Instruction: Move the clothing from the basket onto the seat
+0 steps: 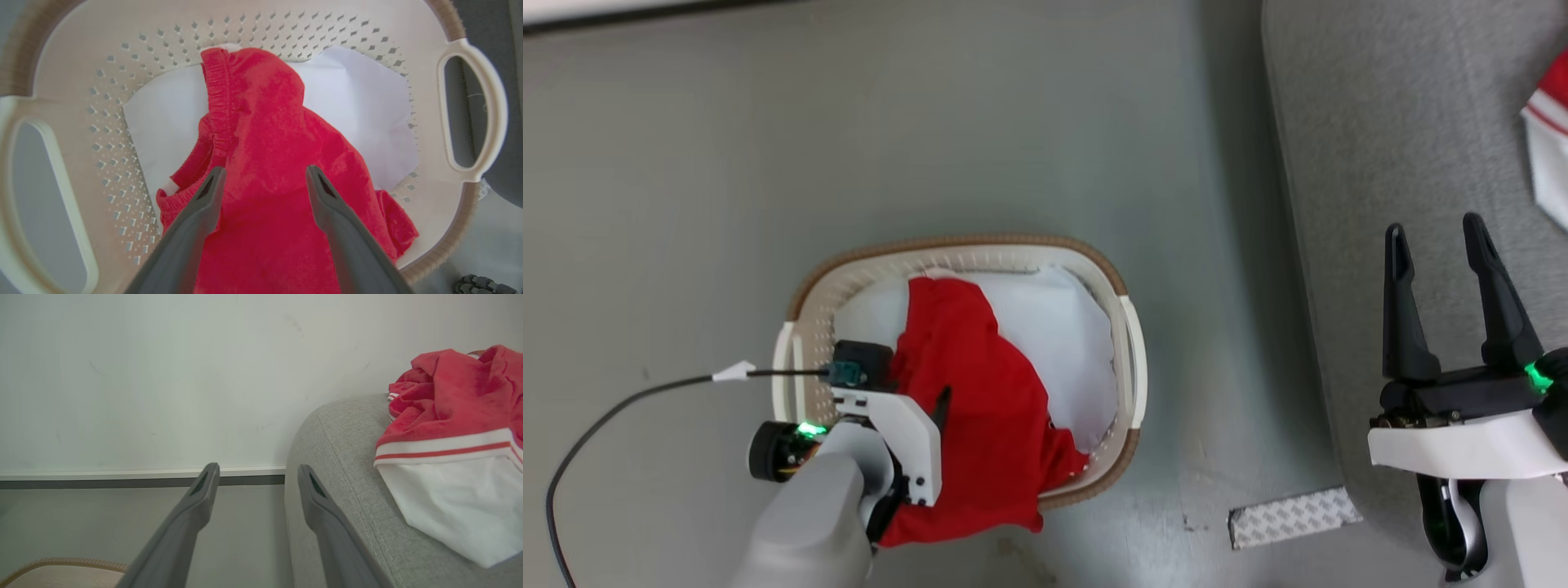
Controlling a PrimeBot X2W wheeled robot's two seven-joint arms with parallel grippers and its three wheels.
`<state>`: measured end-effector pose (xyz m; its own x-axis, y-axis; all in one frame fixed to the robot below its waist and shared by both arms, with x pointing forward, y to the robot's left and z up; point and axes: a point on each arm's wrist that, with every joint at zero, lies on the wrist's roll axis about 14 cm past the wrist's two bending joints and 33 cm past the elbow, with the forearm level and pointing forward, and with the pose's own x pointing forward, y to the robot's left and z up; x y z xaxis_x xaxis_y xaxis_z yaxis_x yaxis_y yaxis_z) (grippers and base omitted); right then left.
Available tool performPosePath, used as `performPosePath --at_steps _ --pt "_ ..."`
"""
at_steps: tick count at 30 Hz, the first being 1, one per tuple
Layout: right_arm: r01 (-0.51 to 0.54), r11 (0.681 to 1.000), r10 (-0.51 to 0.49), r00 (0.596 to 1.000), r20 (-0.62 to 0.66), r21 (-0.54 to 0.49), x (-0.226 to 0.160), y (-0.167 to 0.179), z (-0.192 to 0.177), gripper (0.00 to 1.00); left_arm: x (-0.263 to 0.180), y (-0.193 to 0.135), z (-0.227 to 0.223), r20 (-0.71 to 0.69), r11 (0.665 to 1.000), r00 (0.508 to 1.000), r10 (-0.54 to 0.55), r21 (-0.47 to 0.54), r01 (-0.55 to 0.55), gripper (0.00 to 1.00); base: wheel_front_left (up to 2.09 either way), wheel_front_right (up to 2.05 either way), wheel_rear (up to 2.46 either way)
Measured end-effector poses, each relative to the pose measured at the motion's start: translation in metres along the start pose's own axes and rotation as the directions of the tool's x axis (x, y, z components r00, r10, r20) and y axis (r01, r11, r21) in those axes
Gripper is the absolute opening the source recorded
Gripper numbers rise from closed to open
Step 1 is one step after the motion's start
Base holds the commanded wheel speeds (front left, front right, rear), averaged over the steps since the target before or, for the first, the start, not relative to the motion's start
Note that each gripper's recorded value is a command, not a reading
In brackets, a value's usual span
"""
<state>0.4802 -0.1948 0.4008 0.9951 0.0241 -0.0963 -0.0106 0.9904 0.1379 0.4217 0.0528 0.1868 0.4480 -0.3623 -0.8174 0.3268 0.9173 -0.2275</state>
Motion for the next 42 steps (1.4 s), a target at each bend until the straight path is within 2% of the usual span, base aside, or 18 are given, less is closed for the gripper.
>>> performPosePath --at_steps 5,10,25,29,42 --pt "-0.006 1.000 0.006 1.000 -0.028 -0.002 0.007 0.000 -0.017 1.00 0.017 0.007 -0.018 -0.066 0.999 0.998 0.017 -0.039 -0.020 1.00 0.00 0.00 0.00" --pt "-0.010 1.000 0.010 0.999 -0.031 -0.007 0.012 -0.001 -0.022 1.00 0.029 0.016 -0.027 -0.111 0.998 0.993 0.048 -0.032 -0.052 1.00 0.00 0.00 0.00" --pt "0.008 1.000 -0.010 0.995 -0.097 -0.013 0.013 -0.009 -0.055 1.00 0.052 0.033 -0.045 -0.159 0.997 0.985 0.065 -0.038 -0.072 1.00 0.00 0.00 0.00" --pt "0.008 1.000 -0.009 0.994 -0.109 -0.010 0.014 -0.009 -0.061 1.00 0.060 0.008 -0.030 -0.108 0.998 0.994 -0.015 -0.067 0.008 1.00 0.00 0.00 0.00" --pt "0.019 1.000 -0.020 0.991 -0.132 -0.008 0.013 -0.013 -0.072 1.00 0.069 0.005 -0.035 -0.117 0.998 0.993 -0.035 -0.053 0.029 1.00 0.00 0.00 0.00"
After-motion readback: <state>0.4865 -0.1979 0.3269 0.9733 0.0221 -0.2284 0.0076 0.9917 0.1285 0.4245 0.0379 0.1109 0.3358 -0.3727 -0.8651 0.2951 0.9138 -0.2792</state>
